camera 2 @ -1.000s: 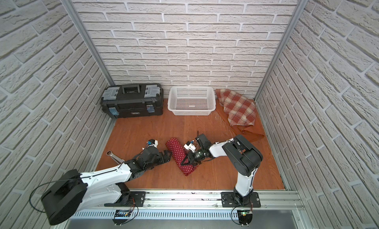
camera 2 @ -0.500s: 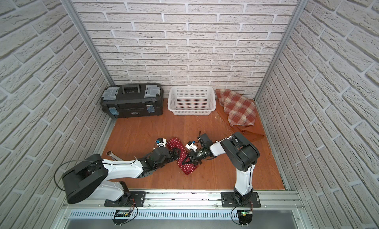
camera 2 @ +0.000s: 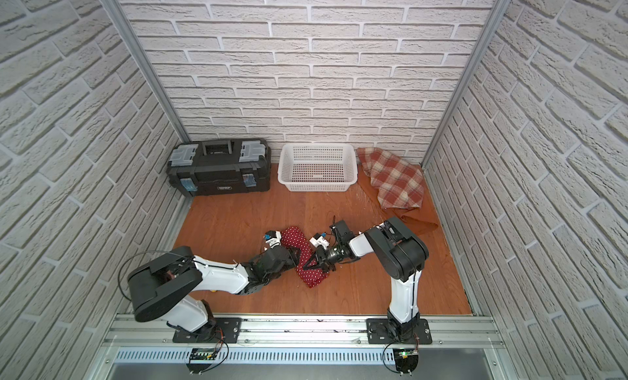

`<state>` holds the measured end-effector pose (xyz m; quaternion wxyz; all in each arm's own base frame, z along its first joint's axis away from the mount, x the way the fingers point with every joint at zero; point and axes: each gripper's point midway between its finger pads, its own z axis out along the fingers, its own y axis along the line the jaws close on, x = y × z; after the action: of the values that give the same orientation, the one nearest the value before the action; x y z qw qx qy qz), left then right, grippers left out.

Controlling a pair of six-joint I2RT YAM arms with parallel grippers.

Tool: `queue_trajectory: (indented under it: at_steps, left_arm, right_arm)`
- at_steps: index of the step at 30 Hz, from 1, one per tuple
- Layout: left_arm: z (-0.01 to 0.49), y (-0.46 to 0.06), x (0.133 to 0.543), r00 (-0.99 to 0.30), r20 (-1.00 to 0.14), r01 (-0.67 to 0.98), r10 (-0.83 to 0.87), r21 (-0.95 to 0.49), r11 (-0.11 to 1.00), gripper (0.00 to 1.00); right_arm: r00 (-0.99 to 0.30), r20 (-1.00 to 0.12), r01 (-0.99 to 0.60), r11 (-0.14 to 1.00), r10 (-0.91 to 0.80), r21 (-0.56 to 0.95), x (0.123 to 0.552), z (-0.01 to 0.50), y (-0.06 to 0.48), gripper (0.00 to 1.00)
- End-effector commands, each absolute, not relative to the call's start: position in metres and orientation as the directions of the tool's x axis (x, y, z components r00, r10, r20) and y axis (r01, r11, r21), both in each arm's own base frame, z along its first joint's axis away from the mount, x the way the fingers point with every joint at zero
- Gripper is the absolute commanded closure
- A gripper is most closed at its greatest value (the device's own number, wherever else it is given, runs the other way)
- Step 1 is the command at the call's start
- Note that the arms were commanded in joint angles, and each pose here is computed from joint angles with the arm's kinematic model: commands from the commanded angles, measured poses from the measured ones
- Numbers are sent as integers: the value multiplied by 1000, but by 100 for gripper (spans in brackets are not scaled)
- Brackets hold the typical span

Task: Roll up the skirts
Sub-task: Roll the skirt at the center of the board.

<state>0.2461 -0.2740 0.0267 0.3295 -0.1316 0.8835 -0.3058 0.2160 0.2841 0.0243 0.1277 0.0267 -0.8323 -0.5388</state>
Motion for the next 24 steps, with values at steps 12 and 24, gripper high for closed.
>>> queue_trajectory:
  at_steps: [12, 24]
  left_arm:
    - [-31, -244, 240, -849, -430, -86, -309, -464, 882, 100]
    - [-42, -253, 238, -894, -420, 44, -154, -427, 903, 100]
  right_arm:
    - [-998, -20, -56, 718, -59, 694, 210, 46, 230, 43]
    - [-970, -224, -194, 844, -91, 500, 259, 71, 214, 25]
